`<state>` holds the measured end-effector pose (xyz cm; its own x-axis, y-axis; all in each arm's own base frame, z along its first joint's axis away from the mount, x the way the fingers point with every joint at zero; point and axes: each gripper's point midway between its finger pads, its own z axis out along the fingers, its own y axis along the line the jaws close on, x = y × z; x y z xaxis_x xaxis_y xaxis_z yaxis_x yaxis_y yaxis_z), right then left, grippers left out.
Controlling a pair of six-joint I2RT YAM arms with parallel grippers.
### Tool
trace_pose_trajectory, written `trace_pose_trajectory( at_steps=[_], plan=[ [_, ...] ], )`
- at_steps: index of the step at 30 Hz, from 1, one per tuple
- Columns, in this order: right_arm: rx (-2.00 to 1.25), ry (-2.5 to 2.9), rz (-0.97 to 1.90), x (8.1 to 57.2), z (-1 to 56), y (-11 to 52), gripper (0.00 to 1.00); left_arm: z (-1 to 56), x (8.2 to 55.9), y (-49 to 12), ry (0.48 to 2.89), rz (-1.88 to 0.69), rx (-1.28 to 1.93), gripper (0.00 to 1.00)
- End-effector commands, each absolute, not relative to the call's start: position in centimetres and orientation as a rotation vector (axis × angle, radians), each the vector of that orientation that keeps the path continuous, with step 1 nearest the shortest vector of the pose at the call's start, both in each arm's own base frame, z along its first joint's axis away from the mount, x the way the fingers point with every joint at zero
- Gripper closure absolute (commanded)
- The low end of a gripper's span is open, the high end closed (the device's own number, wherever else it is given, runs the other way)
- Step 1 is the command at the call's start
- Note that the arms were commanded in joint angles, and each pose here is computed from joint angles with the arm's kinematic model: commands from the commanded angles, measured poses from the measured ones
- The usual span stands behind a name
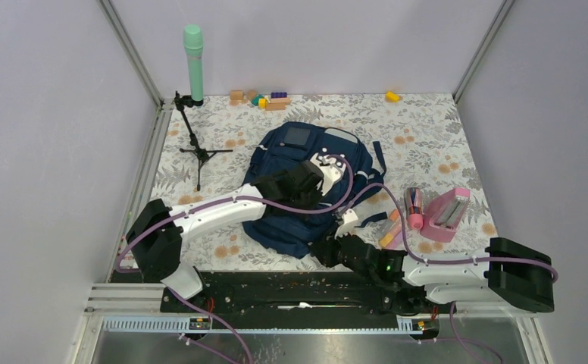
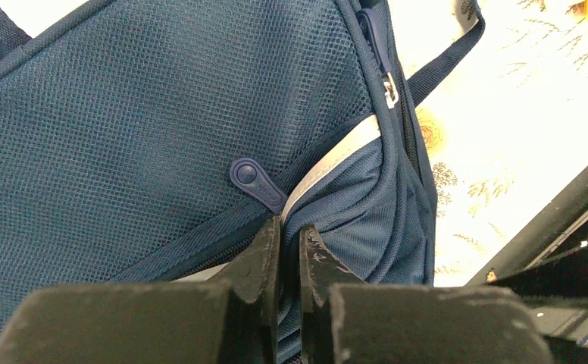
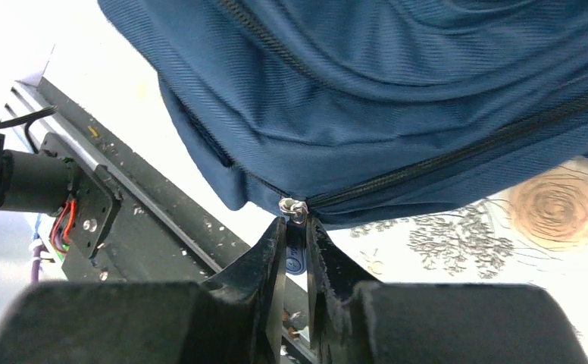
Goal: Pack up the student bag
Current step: Zip the student bag at the center of the board.
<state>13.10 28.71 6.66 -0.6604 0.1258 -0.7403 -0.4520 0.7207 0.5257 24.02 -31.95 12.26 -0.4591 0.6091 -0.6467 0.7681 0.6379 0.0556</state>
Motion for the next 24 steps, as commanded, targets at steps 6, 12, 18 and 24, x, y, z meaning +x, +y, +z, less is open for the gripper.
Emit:
trace_pose_trajectory(
  at_steps=[6,12,18,24],
  plan=[
    [-0.318,1.915,1.333,8.9,15.6,37.6,0.89,17.8,29.0,-33.6,2.097,-0.395,0.728,1.0],
    [-0.272,1.954,1.291,9.3,14.5,37.8,0.89,18.5,29.6,-32.7,2.102,-0.404,0.665,1.0],
    [-0.214,2.014,1.108,11.3,12.2,34.2,0.89,19.6,31.4,-30.5,2.105,-0.389,0.508,1.0],
    [-0.195,2.009,1.073,12.6,11.7,32.4,0.89,20.4,30.5,-32.1,2.086,-0.534,0.522,1.0]
  ],
)
